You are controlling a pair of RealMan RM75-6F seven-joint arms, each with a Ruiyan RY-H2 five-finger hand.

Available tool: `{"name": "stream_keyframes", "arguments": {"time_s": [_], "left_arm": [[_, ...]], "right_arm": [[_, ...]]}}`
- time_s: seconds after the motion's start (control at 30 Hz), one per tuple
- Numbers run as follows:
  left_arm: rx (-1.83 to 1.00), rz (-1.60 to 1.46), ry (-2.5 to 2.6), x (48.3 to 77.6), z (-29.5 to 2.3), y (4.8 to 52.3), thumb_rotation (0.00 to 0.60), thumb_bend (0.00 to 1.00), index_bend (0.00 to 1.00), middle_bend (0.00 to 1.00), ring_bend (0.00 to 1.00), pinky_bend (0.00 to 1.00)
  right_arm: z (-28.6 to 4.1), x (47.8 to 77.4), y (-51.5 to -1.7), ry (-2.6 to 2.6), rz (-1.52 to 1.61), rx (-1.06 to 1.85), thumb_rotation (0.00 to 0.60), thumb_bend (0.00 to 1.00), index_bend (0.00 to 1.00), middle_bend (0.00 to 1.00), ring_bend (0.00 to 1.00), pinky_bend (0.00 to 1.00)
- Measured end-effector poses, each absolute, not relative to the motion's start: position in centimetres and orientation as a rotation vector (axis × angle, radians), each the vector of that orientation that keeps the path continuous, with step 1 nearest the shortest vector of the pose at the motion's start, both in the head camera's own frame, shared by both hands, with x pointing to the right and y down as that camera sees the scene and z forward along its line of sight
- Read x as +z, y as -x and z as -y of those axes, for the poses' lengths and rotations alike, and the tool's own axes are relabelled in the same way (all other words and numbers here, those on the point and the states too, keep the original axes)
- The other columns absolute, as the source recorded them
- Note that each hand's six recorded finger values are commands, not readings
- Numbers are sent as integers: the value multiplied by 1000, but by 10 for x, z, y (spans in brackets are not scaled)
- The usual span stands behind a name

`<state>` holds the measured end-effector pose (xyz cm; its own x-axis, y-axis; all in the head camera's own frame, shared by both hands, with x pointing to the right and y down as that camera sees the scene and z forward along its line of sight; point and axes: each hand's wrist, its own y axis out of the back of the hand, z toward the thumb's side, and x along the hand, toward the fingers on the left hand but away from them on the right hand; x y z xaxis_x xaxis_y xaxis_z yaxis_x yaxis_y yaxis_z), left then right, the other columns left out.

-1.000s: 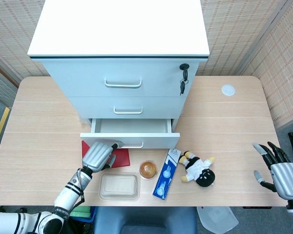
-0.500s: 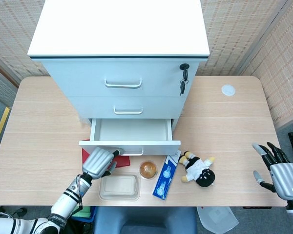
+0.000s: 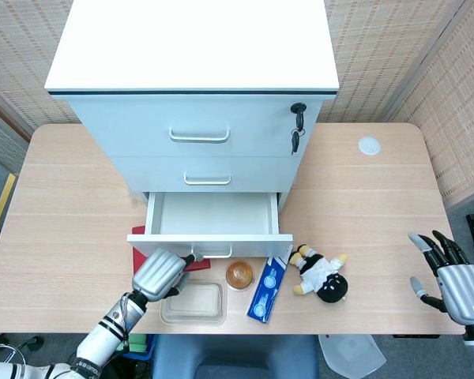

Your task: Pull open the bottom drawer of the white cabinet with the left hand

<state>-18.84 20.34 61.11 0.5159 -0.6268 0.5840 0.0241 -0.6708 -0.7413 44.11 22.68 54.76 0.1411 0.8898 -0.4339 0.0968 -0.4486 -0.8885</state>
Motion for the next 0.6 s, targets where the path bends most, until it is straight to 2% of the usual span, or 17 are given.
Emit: {"name": "stream_keyframes", "arguments": {"time_s": [0.4, 0.6], "left_arm": [[-1156, -509, 2039, 600, -208, 195, 600, 568, 283, 991, 1000, 1000], [-1149, -593, 2006, 587, -207, 213, 600, 566, 299, 891, 980, 1000]], "right_arm": [[-227, 546, -441, 1690, 964, 1380, 600, 328, 94, 148, 66, 101], [-227, 546, -442, 1689, 964, 1381, 600, 328, 94, 148, 66, 101]]}}
